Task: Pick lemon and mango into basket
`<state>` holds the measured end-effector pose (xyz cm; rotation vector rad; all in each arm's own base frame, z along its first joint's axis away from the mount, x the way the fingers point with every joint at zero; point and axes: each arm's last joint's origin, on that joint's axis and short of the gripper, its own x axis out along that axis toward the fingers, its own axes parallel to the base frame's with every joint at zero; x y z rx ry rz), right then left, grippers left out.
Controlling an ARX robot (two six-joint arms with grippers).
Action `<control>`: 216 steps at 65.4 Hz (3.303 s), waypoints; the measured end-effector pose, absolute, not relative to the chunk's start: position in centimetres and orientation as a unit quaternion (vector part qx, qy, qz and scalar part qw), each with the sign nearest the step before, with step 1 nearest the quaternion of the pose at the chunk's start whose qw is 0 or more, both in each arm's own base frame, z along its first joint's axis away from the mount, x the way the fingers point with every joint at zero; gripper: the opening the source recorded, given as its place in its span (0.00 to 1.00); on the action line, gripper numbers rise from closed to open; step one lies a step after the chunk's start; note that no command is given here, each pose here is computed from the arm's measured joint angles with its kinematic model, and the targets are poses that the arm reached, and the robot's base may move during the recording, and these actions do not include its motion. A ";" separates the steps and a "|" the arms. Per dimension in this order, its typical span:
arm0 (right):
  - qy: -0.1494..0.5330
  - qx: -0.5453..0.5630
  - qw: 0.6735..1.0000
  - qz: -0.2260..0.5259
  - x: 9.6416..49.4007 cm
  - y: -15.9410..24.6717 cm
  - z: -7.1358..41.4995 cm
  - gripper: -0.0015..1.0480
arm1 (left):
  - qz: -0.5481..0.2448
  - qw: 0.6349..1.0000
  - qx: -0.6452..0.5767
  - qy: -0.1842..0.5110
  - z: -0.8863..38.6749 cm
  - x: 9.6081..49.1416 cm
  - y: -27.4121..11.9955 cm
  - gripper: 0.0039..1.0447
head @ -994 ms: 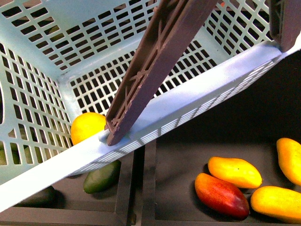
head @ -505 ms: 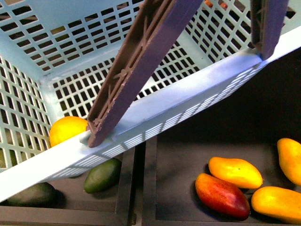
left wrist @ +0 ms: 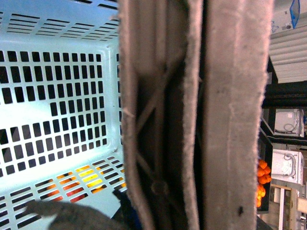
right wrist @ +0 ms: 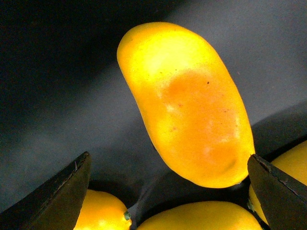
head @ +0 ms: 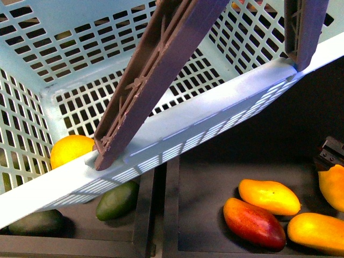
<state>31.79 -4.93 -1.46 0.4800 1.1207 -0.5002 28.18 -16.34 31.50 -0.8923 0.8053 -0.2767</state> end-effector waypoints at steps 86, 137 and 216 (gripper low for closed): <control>0.531 0.244 0.770 -0.256 34.1 -6.6 -5.3 0.57 | -0.131 0.815 -0.419 0.378 31.5 28.2 -16.3 0.13; 0.281 0.169 0.945 0.004 26.7 -6.0 22.0 0.57 | -0.131 0.815 -0.419 0.378 31.5 28.2 -16.3 0.13; 0.176 0.100 0.964 0.172 28.0 14.9 27.1 0.90 | -0.131 0.815 -0.419 0.378 31.5 28.2 -16.3 0.13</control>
